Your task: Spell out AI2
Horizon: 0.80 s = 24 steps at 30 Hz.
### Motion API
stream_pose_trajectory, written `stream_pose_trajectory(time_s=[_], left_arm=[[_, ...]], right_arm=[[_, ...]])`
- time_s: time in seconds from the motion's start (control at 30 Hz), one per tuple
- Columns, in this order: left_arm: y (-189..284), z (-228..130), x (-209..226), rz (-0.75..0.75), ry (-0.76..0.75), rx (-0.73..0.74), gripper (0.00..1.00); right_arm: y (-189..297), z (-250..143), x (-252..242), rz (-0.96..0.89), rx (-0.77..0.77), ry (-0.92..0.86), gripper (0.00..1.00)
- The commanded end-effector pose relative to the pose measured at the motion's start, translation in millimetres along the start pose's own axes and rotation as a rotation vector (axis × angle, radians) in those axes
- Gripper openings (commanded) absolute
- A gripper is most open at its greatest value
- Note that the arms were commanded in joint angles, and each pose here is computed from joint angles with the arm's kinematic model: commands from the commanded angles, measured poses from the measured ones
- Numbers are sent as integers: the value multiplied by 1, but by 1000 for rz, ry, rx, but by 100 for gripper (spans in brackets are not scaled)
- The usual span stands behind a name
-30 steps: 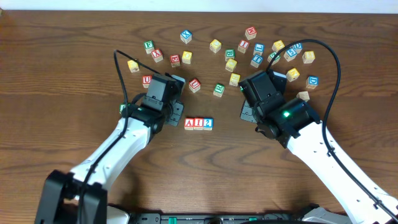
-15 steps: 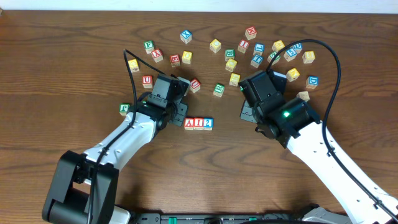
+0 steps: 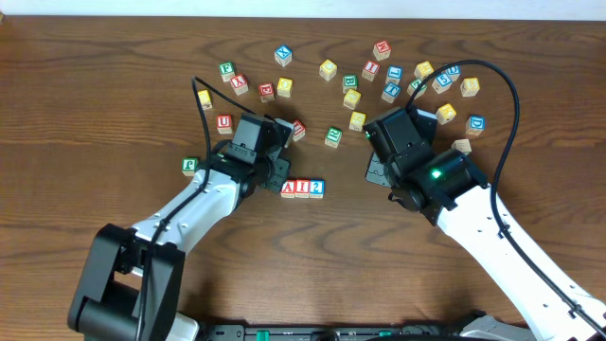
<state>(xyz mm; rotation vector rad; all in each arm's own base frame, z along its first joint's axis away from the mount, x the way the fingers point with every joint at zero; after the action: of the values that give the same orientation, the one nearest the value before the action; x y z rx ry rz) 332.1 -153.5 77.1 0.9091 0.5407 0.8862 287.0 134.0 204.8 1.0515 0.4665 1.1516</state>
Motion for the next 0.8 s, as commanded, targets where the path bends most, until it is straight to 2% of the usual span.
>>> stream_pose_trajectory(time_s=[0.0, 0.77], left_arm=[[-7, -7, -5, -26, -17, 29, 8], [-13, -22, -12, -47, -20, 105, 8]], right_arm=[[4, 4, 1, 12, -12, -23, 1], [5, 1, 4, 16, -13, -15, 1]])
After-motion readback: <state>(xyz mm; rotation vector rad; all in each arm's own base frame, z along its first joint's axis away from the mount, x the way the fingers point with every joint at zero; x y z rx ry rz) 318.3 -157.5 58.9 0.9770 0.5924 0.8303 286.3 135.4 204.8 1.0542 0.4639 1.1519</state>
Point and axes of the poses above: each gripper's point midway between its finger pads, its own y axis back along the fingers, its own x axis along the line the jaws close on, z = x × y, the point moved 4 cm from there along y, back along the fingers, and after that the axes turned 7 degrees about -y, right-handed, at the moved point
